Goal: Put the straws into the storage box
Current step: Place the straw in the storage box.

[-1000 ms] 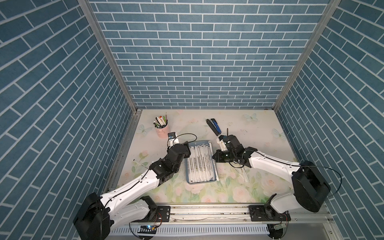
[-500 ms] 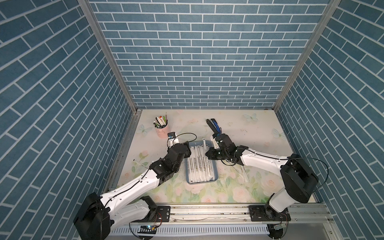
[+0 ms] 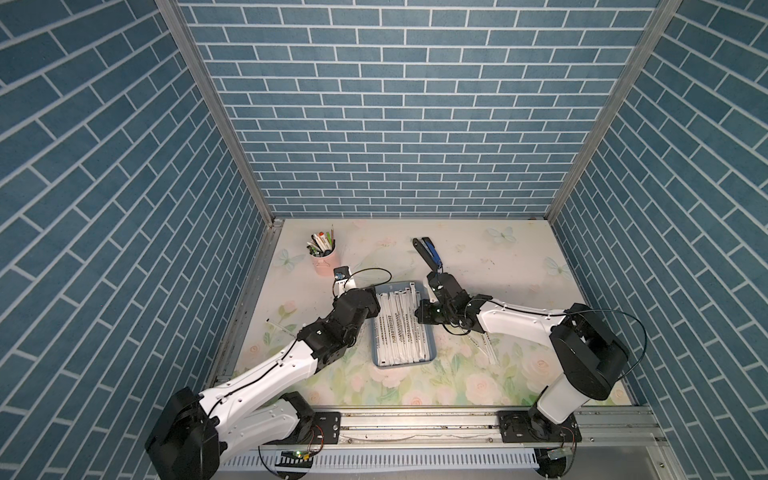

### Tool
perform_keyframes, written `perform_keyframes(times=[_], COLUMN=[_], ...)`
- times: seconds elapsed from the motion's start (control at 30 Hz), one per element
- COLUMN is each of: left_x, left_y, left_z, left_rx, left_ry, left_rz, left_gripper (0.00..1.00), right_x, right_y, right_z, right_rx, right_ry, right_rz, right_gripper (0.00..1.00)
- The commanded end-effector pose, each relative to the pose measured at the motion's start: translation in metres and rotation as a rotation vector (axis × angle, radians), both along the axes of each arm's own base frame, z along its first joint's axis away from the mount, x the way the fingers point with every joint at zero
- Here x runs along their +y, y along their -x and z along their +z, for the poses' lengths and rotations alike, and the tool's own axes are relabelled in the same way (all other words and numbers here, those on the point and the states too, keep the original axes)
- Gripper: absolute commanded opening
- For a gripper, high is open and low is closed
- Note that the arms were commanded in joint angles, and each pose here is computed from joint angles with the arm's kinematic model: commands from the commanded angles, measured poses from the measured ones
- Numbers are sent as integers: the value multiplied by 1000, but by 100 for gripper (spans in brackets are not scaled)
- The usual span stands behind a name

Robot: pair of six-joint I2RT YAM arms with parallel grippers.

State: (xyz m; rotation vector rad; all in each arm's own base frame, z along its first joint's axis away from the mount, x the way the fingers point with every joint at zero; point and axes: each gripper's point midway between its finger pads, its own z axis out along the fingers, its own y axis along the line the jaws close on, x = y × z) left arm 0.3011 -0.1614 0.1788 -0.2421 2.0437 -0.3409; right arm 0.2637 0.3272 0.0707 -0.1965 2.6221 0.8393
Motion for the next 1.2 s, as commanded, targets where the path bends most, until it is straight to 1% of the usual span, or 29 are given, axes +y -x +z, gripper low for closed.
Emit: perform_keyframes(times=[0.0, 0.17, 0.33, 0.43, 0.53, 0.63, 0.87, 1.03, 1.1, 1.17], left_x=[-8, -11, -10, 0, 6, 18, 39, 45, 50, 68], left_y=[-3, -5, -5, -3, 0, 2, 6, 8, 9, 10], left_z=[-7, -13, -16, -12, -6, -3, 0, -5, -9, -19], left_rx=[27, 31, 34, 30, 15, 20, 26, 52, 70, 122], left_ry=[-9, -5, -7, 4, 26, 16, 37, 18, -9, -72], left_rz=[-28, -36, -26, 15, 24, 58, 82, 95, 113, 165], left_gripper=[64, 64, 64, 62, 62, 62, 63, 62, 62, 62], right_x=[-5, -7, -2, -2, -3, -6, -3, -2, -1, -3], right_y=[-1, 6, 11, 10, 9, 8, 7, 2, 0, -3], right_z=[-8, -20, -37, -41, -46, -46, -30, -20, -14, -7], right_rx=[14, 44, 77, 82, 91, 94, 68, 32, 17, -4], right_ry=[10, 65, 83, 93, 114, 140, 144, 147, 147, 157], right_rz=[-45, -43, -31, -32, -37, -49, -44, -53, -52, -57], right_gripper=[0, 0, 0, 0, 0, 0, 13, 20, 22, 24])
